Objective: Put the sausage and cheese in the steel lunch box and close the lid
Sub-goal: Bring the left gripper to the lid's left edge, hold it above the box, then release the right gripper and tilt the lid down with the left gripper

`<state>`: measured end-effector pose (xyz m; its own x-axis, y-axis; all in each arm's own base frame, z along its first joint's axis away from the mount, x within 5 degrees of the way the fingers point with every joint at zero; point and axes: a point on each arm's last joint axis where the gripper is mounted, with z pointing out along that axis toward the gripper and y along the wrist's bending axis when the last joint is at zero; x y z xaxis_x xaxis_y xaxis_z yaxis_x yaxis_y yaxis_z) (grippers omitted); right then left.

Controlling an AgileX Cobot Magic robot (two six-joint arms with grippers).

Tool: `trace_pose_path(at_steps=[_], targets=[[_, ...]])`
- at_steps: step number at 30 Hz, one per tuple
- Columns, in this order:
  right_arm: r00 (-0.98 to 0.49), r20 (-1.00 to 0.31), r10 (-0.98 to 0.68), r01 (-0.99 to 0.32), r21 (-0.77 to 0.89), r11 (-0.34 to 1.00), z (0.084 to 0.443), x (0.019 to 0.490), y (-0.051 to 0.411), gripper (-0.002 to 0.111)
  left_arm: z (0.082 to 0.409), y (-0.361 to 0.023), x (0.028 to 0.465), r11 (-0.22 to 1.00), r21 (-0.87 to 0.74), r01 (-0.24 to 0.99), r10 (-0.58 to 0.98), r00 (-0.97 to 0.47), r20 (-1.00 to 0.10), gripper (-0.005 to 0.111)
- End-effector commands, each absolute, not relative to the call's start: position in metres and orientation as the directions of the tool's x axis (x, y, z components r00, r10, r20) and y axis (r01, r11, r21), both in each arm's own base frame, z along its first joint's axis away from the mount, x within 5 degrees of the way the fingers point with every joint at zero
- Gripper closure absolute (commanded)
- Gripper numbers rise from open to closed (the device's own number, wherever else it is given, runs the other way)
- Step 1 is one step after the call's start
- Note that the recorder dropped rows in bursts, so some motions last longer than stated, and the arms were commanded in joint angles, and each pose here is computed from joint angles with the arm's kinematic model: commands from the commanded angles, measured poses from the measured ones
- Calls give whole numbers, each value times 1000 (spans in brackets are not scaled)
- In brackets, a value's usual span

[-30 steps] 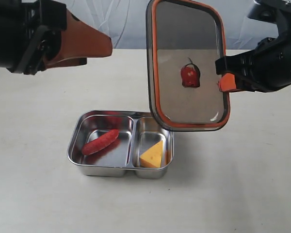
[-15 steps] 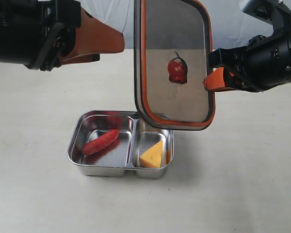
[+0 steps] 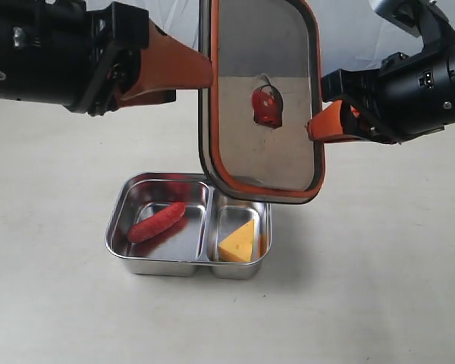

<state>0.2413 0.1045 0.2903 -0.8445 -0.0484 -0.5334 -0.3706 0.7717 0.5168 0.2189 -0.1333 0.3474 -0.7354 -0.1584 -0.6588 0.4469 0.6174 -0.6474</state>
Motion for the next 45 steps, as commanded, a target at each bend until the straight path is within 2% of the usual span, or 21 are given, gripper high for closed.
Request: trace_pose_path(at_steps=[1, 7, 11, 14, 19, 20, 27, 29, 30, 31, 32, 34, 38, 41, 45], targets=[[-830, -552, -73, -409, 517, 752, 293, 237, 116, 109, 341, -136, 223, 606, -661, 443, -152, -751, -643, 49], [-816, -569, -100, -446, 510, 736, 294, 232, 129, 109, 341, -137, 222, 599, -658, 456, -141, -749, -647, 49], [-817, -569, -93, -448, 525, 724, 295, 231, 133, 109, 341, -138, 222, 592, -664, 456, -138, -754, -642, 55], [-820, -566, -88, -448, 537, 715, 296, 230, 135, 109, 341, -138, 222, 595, -661, 458, -135, -753, -643, 67], [-822, -561, -93, -449, 539, 712, 295, 229, 135, 109, 341, -138, 222, 597, -659, 457, -136, -752, -645, 104], [-823, -561, -94, -449, 540, 712, 295, 229, 135, 109, 341, -138, 222, 598, -655, 463, -132, -749, -650, 107], [-821, -564, -86, -446, 541, 713, 296, 230, 135, 109, 336, -134, 223, 654, -578, 489, -71, -720, -690, 107], [-821, -565, -85, -446, 541, 713, 296, 230, 135, 106, 335, -133, 224, 667, -559, 492, -61, -711, -700, 107], [-820, -566, -84, -446, 540, 714, 296, 230, 135, 95, 335, -132, 225, 677, -544, 496, -51, -705, -707, 107], [-820, -567, -83, -445, 539, 715, 296, 230, 135, 89, 335, -132, 225, 679, -541, 496, -51, -703, -709, 107], [-818, -569, -80, -444, 538, 716, 296, 231, 135, 73, 335, -132, 226, 684, -535, 496, -52, -699, -713, 107], [-814, -577, -75, -444, 533, 720, 296, 231, 135, 63, 334, -131, 226, 698, -512, 501, -36, -689, -724, 107], [-770, -637, -30, -444, 502, 742, 305, 233, 131, 63, 332, -128, 228, 732, -447, 514, 6, -661, -750, 107], [-709, -705, 12, -452, 468, 759, 319, 230, 125, 63, 328, -122, 232, 779, -323, 538, 93, -608, -788, 107], [-686, -728, 6, -460, 440, 771, 325, 225, 121, 63, 326, -117, 235, 807, -210, 551, 173, -562, -809, 107]])
